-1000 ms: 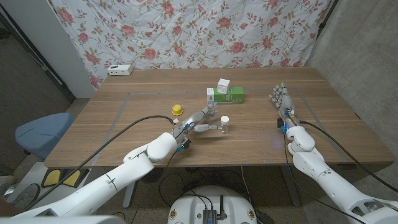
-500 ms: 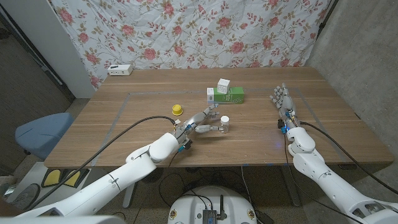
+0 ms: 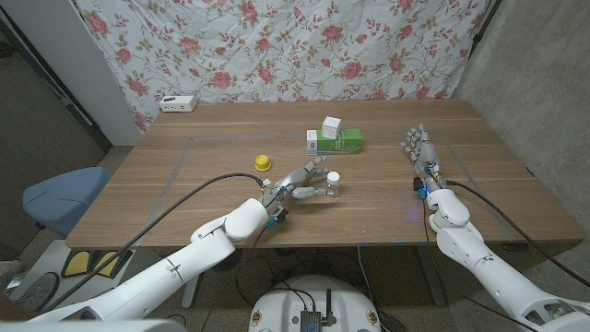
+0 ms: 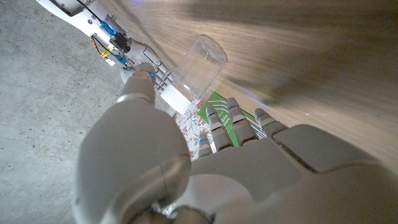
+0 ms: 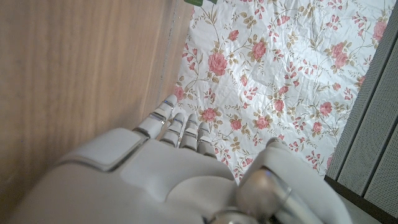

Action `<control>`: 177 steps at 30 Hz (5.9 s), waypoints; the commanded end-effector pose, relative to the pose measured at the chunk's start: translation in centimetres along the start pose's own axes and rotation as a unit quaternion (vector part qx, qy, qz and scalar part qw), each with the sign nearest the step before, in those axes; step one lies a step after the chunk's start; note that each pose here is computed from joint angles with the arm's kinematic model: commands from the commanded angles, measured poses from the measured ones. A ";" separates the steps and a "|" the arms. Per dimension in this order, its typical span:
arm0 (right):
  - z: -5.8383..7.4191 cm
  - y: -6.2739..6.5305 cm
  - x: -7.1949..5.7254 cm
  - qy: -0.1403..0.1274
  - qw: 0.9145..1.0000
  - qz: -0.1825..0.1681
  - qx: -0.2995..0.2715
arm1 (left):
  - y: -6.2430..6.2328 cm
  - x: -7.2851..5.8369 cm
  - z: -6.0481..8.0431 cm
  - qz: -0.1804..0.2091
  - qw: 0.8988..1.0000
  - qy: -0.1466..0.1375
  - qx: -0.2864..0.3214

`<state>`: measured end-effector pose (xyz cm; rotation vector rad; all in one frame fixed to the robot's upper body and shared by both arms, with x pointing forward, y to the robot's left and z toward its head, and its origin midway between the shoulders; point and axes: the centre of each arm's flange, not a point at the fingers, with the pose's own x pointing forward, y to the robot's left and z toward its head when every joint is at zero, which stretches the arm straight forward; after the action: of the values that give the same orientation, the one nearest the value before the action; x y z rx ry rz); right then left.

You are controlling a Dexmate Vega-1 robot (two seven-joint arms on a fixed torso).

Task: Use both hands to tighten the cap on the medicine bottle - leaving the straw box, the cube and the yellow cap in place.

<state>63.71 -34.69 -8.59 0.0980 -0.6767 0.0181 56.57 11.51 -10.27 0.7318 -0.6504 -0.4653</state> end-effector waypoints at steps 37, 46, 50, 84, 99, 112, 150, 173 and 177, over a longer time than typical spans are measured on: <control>-0.3 -0.7 0.2 -0.004 1.000 -0.002 0.003 | -0.8 1.8 -0.8 0.002 1.000 0.000 0.018; -0.5 -0.8 0.3 -0.005 1.000 -0.005 0.006 | -0.8 2.2 -0.6 0.003 1.000 -0.004 0.017; -0.6 -0.9 0.2 -0.006 1.000 -0.007 0.007 | -0.8 2.3 -0.6 0.005 1.000 -0.004 0.019; -0.9 -1.8 -0.8 -0.010 1.000 -0.023 0.012 | -1.4 2.1 -0.1 0.029 0.999 -0.003 0.018; -1.1 -1.7 -0.9 -0.012 1.000 -0.024 0.016 | -1.5 1.8 0.1 0.042 0.999 -0.002 0.025; -0.9 -1.8 -0.9 -0.010 1.000 -0.024 0.011 | -1.2 1.8 0.6 0.057 0.998 -0.007 0.021; 0.3 -0.7 0.5 -0.015 1.000 0.002 -0.003 | -0.1 3.7 2.4 0.113 0.993 -0.039 -0.013; 2.1 1.0 0.3 -0.008 0.999 0.037 -0.032 | -1.0 6.8 3.1 0.130 0.989 -0.065 -0.021; 2.7 1.4 0.3 -0.005 0.998 0.047 -0.048 | -1.2 7.4 3.4 0.128 0.989 -0.071 -0.020</control>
<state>62.94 -34.37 -7.00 0.0353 -0.7038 0.0505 58.65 6.20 -6.94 0.5789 -0.8266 -0.2949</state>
